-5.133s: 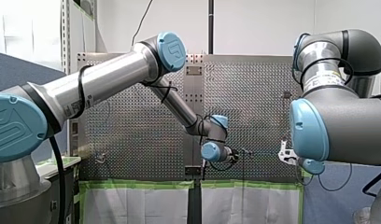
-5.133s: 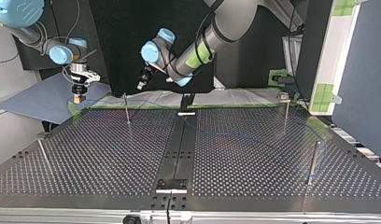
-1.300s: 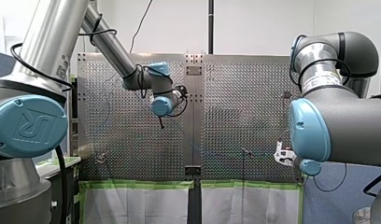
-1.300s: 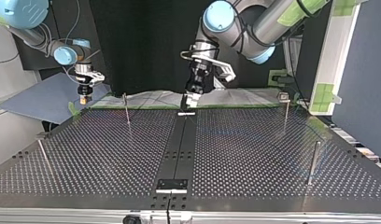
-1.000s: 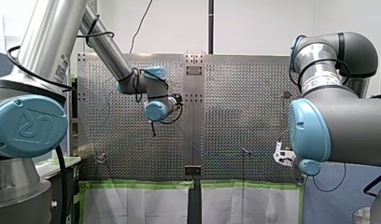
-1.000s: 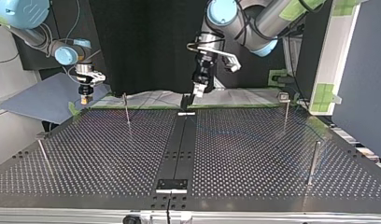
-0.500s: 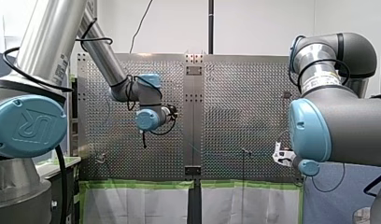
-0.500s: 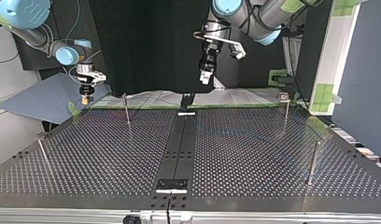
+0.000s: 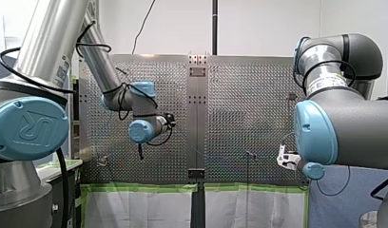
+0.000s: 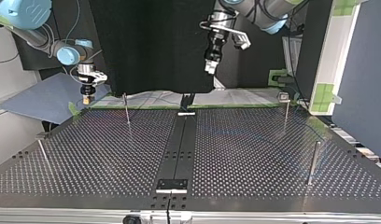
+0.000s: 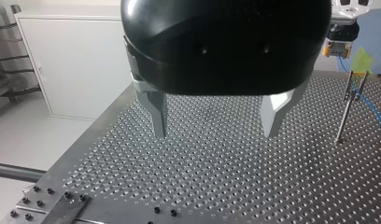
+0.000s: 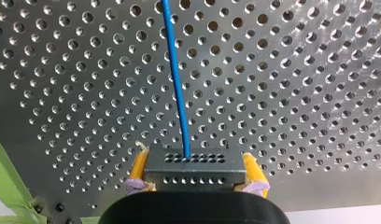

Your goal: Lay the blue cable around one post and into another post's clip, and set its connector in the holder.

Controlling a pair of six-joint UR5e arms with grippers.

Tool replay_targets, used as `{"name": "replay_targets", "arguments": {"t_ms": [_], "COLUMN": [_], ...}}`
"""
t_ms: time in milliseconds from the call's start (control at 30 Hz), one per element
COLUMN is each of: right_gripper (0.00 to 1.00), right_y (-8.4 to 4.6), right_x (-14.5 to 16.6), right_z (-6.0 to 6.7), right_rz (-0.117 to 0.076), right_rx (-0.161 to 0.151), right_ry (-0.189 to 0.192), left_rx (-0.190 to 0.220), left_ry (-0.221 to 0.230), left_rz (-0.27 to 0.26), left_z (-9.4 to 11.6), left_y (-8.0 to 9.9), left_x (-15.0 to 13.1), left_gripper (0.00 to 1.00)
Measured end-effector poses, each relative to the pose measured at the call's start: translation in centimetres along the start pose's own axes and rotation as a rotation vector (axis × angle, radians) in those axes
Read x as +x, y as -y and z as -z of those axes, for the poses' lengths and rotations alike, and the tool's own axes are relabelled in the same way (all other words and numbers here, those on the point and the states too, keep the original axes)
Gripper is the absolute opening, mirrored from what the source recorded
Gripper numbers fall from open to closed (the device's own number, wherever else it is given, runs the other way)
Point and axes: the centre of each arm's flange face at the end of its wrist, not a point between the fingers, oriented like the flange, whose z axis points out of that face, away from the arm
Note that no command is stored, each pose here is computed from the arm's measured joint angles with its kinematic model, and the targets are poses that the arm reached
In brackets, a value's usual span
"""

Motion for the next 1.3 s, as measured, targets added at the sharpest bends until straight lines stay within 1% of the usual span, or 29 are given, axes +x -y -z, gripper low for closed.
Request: {"name": "replay_targets", "arguments": {"t_ms": [333, 467, 633, 733, 833, 933, 1133, 1300], "right_gripper": [0.00, 0.00, 0.00, 0.00, 0.00, 0.00, 0.00, 0.00], "right_y": [0.1, 0.2, 0.4, 0.6, 0.7, 0.8, 0.9, 1.0], "right_x": [-0.1, -0.1, -0.2, -0.2, -0.3, -0.3, -0.3, -0.3], "right_z": [0.0, 0.0, 0.0, 0.0, 0.0, 0.0, -0.1, -0.1], "right_rz": [0.000, 0.000, 0.000, 0.000, 0.000, 0.000, 0.001, 0.002], "right_rx": [0.001, 0.003, 0.006, 0.009, 0.011, 0.012, 0.014, 0.016], "right_ry": [0.001, 0.001, 0.001, 0.002, 0.001, 0.001, -0.001, -0.002], "left_rx": [-0.036, -0.058, -0.073, -0.077, -0.076, -0.073, -0.059, -0.050], "left_ry": [0.003, -0.018, -0.052, -0.062, -0.061, -0.048, -0.020, -0.010], "left_rz": [-0.020, -0.038, -0.055, -0.056, -0.046, -0.034, -0.014, -0.005], "left_z": [2.8, 4.3, 6.3, 7.4, 8.1, 8.2, 7.3, 6.7], "left_y": [-1.8, -2.6, -3.6, -4.1, -4.4, -4.4, -4.0, -3.7], "left_x": [1.1, 1.6, 2.3, 2.6, 2.7, 2.6, 2.3, 2.1], "left_gripper": [1.00, 1.00, 1.00, 1.00, 1.00, 1.00, 1.00, 1.00]}}
